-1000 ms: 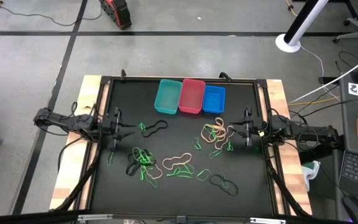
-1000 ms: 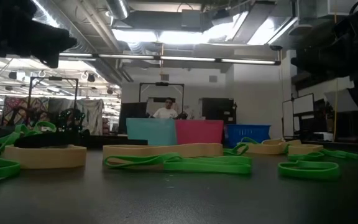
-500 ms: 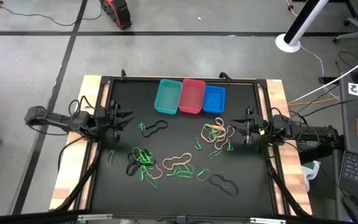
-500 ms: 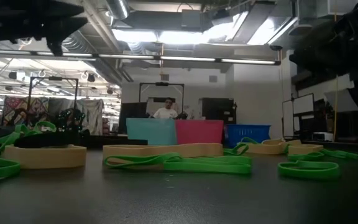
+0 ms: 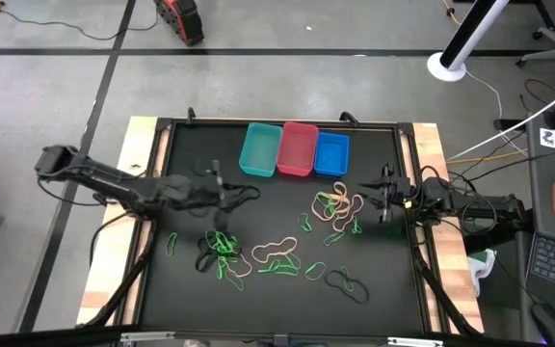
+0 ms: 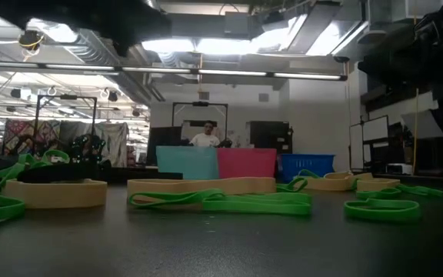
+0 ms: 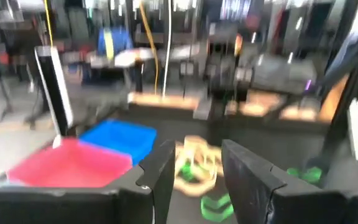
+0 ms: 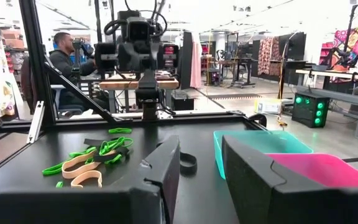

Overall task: Sort rubber bands into baskets
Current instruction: Put the black rubber band into the light blue bin, then put the green rubber band into the pink bin

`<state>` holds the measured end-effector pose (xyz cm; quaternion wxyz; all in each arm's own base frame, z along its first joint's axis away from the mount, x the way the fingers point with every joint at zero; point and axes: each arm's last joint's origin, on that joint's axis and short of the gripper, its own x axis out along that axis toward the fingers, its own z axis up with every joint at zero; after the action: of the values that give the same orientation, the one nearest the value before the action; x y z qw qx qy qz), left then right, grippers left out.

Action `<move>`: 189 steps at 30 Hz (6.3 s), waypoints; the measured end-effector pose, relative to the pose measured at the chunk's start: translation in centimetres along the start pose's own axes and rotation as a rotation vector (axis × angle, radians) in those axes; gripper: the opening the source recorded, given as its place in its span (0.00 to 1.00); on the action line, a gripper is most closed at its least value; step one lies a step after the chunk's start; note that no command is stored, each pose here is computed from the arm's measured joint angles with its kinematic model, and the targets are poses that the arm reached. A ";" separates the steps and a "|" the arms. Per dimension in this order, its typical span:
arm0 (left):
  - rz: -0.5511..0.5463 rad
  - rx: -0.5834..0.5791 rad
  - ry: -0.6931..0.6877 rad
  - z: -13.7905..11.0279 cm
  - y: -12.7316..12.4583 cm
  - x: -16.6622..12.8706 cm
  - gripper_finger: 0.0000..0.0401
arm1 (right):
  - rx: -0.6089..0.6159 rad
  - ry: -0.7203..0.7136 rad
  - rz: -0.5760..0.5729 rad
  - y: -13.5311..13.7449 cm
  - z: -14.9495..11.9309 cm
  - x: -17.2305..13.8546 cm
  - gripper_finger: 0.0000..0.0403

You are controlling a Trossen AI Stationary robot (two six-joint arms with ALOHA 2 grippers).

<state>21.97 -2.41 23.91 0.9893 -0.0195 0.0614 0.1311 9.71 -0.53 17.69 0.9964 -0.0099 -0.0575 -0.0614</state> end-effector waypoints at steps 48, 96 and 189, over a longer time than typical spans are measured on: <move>0.271 -0.135 0.719 -10.2 0.9 4.9 0.01 | -0.008 0.077 0.001 0.0 -0.7 0.0 0.30; 0.467 -0.128 0.135 -2.8 12.9 7.1 0.08 | -0.015 0.071 -0.008 0.0 -0.7 0.0 0.30; 0.156 -0.556 -0.094 1.0 7.5 8.3 0.01 | -0.015 0.071 -0.008 0.0 -0.7 0.0 0.30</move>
<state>28.08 7.00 23.63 0.9346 -0.2791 -0.0214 0.2193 9.76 -0.57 17.02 0.9974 -0.0150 -0.0219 -0.0663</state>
